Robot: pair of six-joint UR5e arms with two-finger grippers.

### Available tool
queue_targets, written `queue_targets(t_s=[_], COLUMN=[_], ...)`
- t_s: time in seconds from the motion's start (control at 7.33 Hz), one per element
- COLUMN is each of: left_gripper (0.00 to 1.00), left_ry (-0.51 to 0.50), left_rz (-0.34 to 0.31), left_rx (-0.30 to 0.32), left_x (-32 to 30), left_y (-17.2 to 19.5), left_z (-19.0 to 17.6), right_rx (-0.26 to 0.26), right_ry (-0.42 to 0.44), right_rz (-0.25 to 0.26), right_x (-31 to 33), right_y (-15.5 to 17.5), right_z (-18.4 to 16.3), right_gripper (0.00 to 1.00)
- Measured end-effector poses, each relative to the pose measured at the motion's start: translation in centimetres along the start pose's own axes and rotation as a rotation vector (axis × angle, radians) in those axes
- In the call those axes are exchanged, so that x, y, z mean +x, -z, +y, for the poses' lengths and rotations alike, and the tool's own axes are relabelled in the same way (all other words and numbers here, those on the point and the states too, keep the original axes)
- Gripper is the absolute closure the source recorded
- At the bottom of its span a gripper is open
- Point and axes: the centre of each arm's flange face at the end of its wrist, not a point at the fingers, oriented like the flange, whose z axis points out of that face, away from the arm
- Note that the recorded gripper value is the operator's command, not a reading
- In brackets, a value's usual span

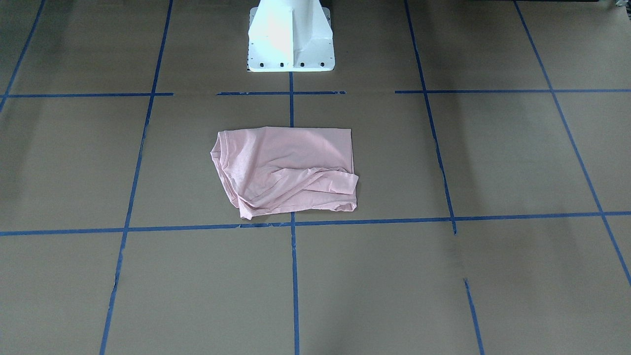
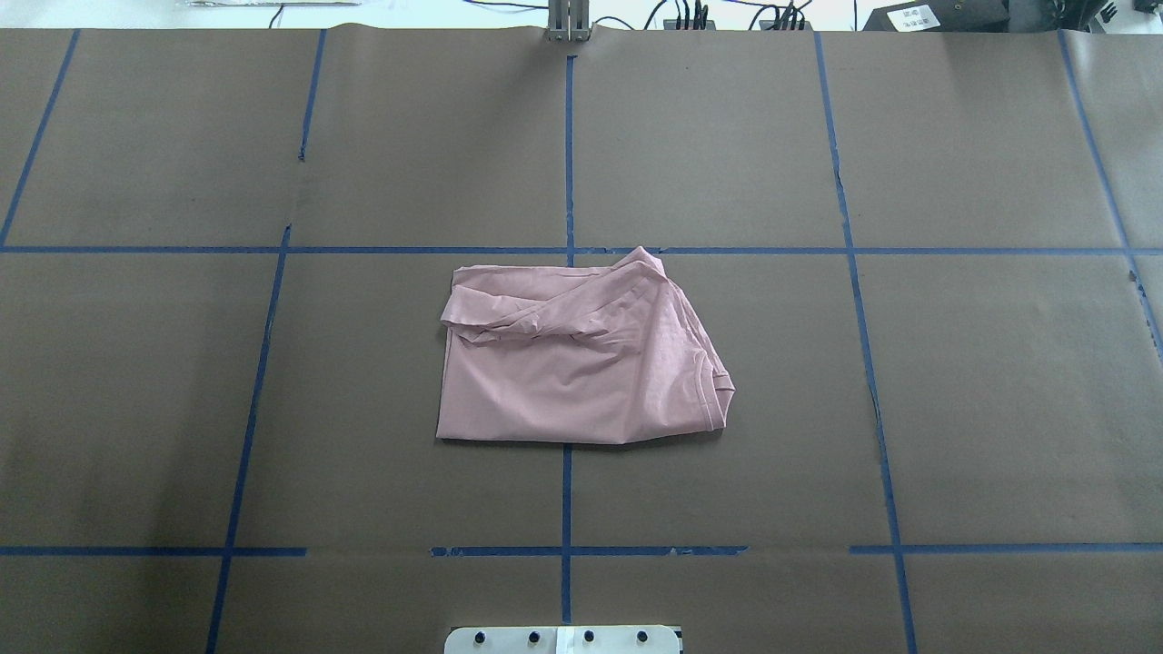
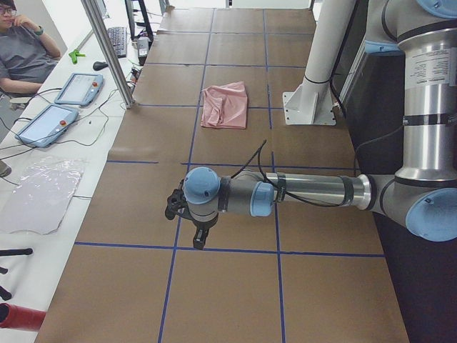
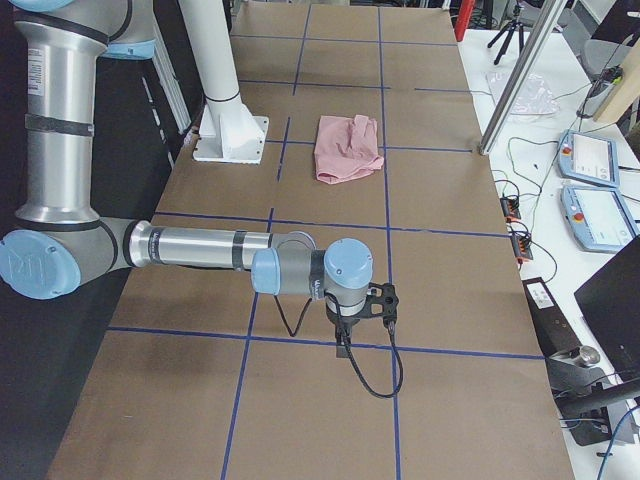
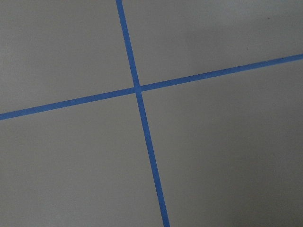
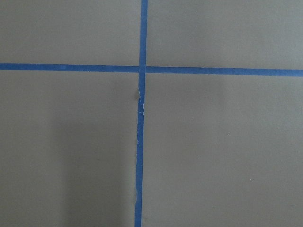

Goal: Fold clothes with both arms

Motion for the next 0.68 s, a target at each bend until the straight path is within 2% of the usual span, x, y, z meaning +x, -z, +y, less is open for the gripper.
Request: queue_targets(t_s=[0.68], left_gripper=[0.00], left_ry=[0.007], left_rz=[-0.002], left_rx=[-0.009], left_x=[-0.26], left_y=[-0.50], left_z=[0.33], right_rx=[-0.011], right_ry=[-0.007], right_rz=[0.002], right_x=[0.49], right_y=[-0.49], right_z=[0.63], right_gripper=[0.00])
